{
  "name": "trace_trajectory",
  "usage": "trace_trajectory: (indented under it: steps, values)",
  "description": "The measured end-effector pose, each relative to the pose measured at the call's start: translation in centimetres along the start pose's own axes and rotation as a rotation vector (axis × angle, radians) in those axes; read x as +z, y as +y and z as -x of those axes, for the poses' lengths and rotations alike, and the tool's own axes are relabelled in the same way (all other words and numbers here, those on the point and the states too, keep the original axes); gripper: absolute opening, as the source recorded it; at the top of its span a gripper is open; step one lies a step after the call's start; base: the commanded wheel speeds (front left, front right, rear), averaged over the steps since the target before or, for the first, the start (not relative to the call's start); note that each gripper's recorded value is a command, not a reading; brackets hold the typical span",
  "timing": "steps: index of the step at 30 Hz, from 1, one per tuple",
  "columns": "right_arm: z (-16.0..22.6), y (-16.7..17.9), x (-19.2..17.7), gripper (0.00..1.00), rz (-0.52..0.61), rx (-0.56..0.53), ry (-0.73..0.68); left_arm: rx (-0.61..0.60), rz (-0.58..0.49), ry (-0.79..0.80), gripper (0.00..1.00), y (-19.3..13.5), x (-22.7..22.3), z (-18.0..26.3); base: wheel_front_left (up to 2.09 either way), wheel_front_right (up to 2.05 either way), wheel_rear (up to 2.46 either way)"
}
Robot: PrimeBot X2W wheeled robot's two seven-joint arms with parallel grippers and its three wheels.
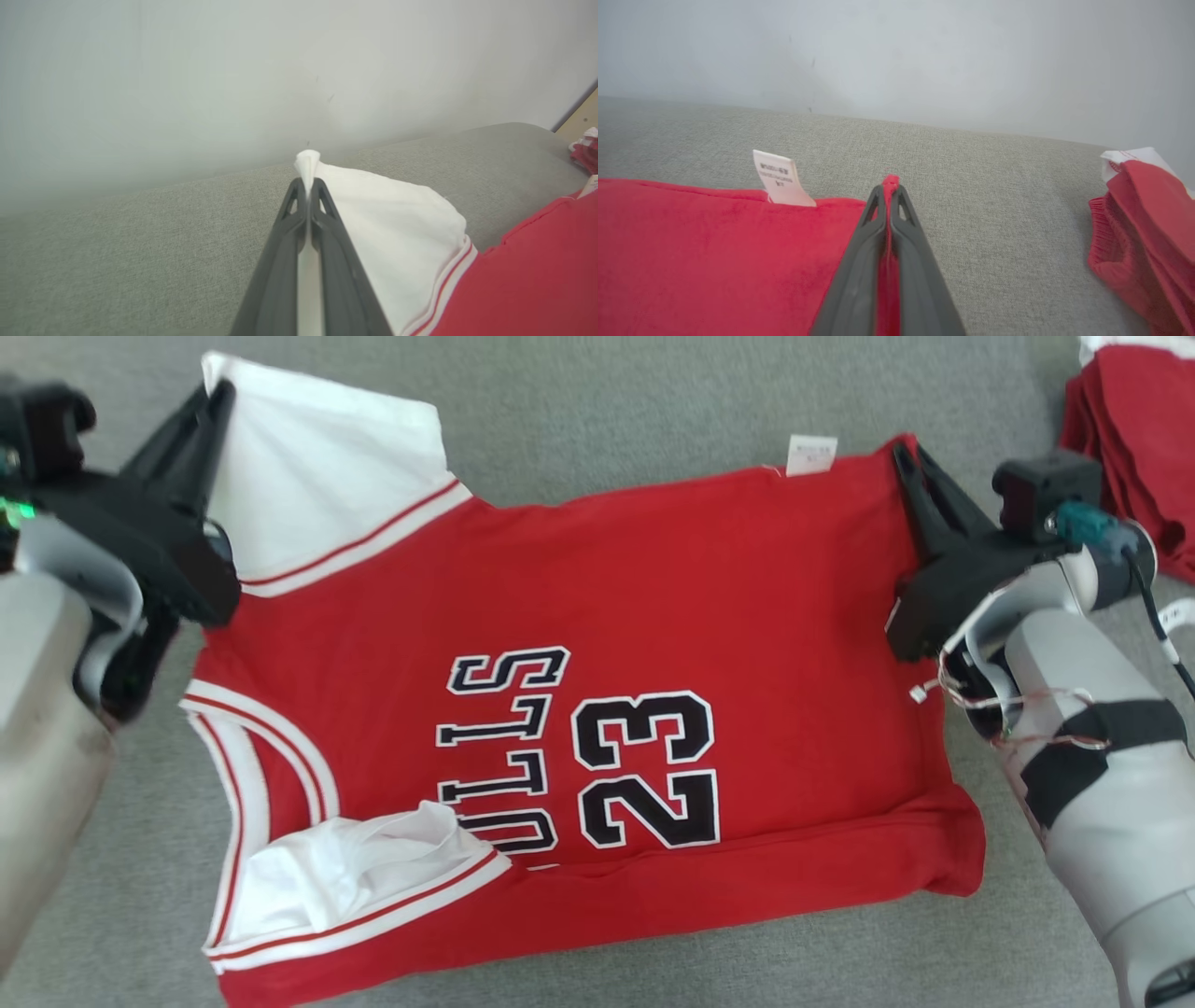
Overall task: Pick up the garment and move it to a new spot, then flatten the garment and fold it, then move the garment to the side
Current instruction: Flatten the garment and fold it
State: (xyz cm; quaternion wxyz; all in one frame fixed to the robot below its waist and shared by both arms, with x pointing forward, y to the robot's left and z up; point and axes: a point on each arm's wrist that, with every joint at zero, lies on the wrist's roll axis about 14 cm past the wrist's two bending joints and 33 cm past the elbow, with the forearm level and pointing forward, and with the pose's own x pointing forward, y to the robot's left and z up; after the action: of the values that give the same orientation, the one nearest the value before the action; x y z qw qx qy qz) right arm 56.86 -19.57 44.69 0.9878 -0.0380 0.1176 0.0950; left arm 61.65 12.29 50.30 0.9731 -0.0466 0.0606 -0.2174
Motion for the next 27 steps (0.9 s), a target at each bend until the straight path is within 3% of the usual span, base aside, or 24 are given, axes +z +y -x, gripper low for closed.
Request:
trace_trajectory:
  steps: [12,27]
  values:
    - [2.5,1.0,-0.6,0.00,-0.031,0.027,-0.039,0.002,0.097,-0.055,0.00,-1.7,-1.0,5.7,0.00,0.00,0.00]
    - [6.4,0.7,-0.7,0.00,-0.106,-0.005,-0.111,0.097,0.192,-0.122,0.00,-3.7,-2.2,12.5,0.00,0.00,0.00]
